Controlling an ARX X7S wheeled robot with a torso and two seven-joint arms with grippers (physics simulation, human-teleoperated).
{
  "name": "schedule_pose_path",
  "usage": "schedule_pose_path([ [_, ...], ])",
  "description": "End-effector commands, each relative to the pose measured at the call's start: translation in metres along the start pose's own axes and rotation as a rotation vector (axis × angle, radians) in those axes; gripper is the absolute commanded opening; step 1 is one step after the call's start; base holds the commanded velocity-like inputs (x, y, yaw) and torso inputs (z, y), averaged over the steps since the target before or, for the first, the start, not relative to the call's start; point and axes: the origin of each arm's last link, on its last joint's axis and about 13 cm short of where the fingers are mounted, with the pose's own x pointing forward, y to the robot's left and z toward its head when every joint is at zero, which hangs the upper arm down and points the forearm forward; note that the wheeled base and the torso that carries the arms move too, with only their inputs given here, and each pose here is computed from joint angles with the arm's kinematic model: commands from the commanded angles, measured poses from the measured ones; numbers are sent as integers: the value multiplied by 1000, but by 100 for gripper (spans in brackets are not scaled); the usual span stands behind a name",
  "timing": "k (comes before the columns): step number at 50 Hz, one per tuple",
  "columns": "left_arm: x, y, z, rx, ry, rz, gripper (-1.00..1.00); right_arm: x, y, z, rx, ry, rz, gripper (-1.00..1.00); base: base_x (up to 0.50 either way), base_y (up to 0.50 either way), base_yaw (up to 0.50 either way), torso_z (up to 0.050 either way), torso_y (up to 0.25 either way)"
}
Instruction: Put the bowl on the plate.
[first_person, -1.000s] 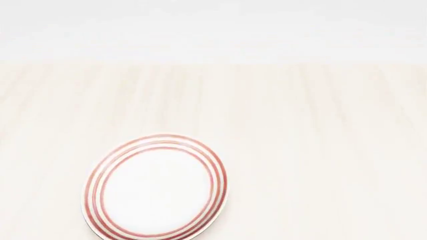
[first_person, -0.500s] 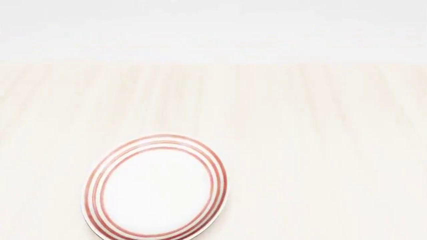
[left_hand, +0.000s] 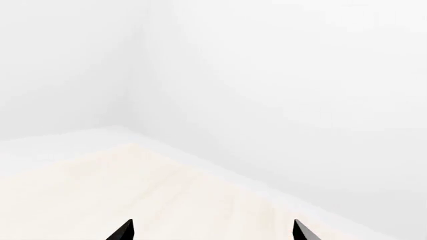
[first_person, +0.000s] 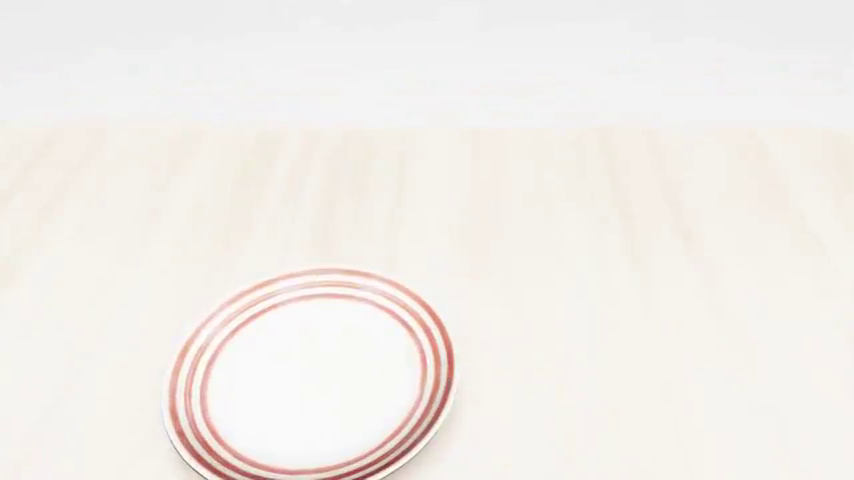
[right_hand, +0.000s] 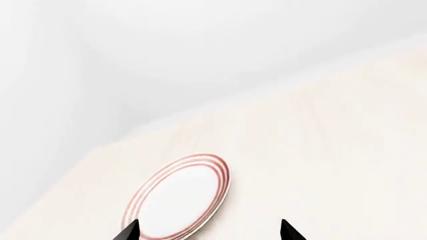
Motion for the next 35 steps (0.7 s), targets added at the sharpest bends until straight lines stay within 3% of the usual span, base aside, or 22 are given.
schedule_pose_path([
  [1, 0, 1, 3, -13, -1, 6, 100, 7, -4, -11, 17, 81, -10, 100, 0, 0, 0, 0, 0],
  [35, -2, 4, 3, -22, 5, 19, 100, 0, -16, -21, 39, 136, -77, 100, 0, 0, 0, 0, 0],
])
